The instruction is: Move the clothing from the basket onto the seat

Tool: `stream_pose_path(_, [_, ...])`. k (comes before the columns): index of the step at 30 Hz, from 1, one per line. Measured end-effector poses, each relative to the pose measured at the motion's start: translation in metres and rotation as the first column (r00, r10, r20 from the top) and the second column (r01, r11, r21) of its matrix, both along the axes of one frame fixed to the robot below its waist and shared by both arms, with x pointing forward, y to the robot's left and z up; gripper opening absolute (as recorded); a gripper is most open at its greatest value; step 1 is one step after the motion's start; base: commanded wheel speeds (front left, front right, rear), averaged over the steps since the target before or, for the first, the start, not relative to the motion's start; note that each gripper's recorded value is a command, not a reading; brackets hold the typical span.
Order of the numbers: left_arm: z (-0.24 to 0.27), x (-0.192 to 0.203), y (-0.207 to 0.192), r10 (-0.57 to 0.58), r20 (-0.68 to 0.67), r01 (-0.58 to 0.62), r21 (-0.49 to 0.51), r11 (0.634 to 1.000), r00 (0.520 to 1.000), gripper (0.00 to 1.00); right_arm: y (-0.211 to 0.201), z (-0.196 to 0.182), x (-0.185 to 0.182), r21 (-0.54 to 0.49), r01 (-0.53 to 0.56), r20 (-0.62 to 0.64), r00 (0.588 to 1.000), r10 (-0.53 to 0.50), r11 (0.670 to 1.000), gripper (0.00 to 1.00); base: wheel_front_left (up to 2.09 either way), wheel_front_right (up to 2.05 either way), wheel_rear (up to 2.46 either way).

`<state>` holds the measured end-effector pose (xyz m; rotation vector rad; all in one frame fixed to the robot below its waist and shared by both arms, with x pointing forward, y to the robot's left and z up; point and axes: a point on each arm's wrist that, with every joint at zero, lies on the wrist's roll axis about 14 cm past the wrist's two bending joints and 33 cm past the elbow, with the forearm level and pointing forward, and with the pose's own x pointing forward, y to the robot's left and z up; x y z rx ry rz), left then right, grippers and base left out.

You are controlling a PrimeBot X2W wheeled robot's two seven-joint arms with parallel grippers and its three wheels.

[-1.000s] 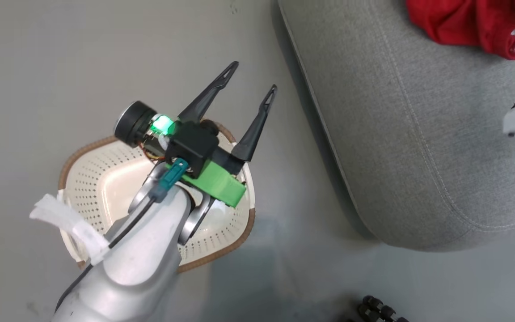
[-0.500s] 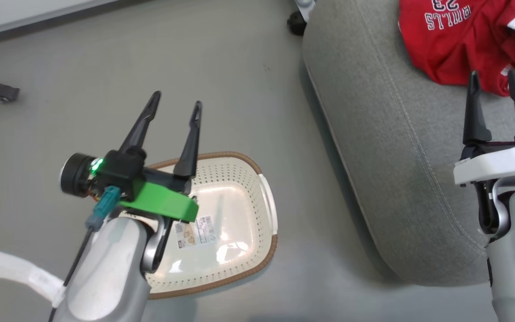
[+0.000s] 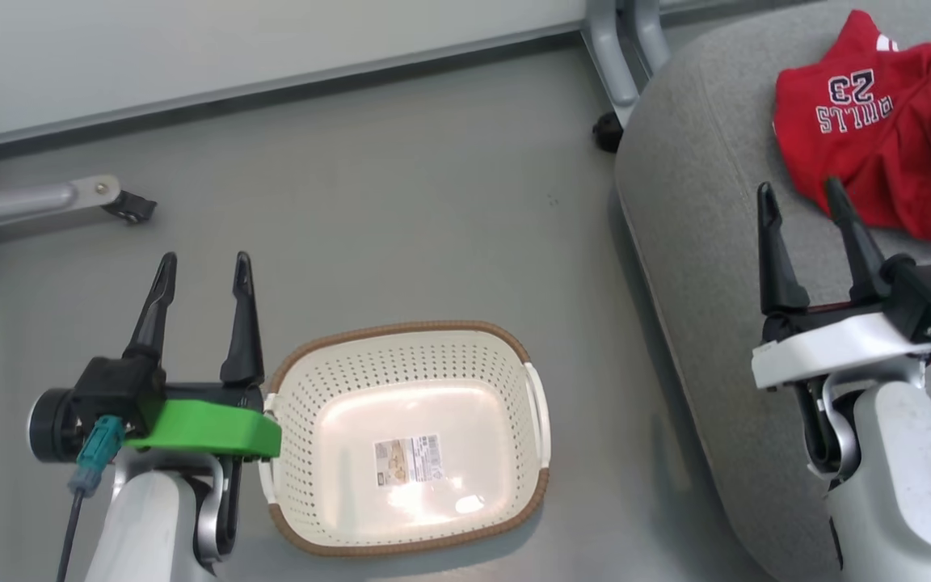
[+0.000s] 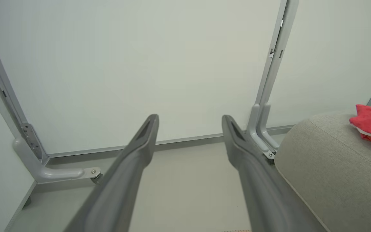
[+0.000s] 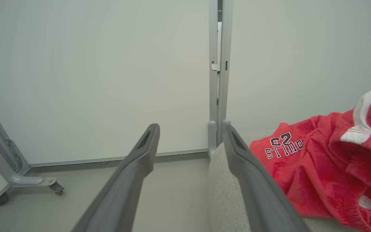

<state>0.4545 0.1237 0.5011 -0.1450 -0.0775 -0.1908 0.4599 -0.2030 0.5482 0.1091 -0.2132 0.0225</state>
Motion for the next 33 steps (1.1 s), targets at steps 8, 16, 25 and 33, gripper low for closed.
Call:
stream_pose_path(8, [0.01, -0.028, 0.029, 0.084, 0.018, -0.084, 0.006, 0.996, 0.996, 1.0, 0.033, 0.005, -0.015, 0.018, -0.076, 0.013, 0.997, 0.076, 0.997, 1.0, 0.0, 0.0, 0.0])
stream_pose_path(16, [0.018, -0.047, 0.038, 0.118, 0.033, -0.118, 0.002, 0.993, 0.992, 1.0, 0.049, 0.006, -0.035, 0.016, -0.118, 0.018, 0.993, 0.118, 0.993, 1.0, 0.0, 0.0, 0.0])
stream_pose_path(25, [0.022, -0.06, 0.042, 0.133, 0.044, -0.133, -0.003, 0.991, 0.99, 1.0, 0.056, 0.002, -0.054, 0.045, -0.141, 0.007, 0.99, 0.141, 0.989, 1.0, 0.0, 0.0, 0.0])
stream_pose_path(33, [0.024, -0.065, 0.042, 0.133, 0.046, -0.133, -0.005, 0.991, 0.99, 1.0, 0.059, -0.003, -0.065, 0.063, -0.149, -0.003, 0.989, 0.15, 0.987, 1.0, 0.0, 0.0, 0.0])
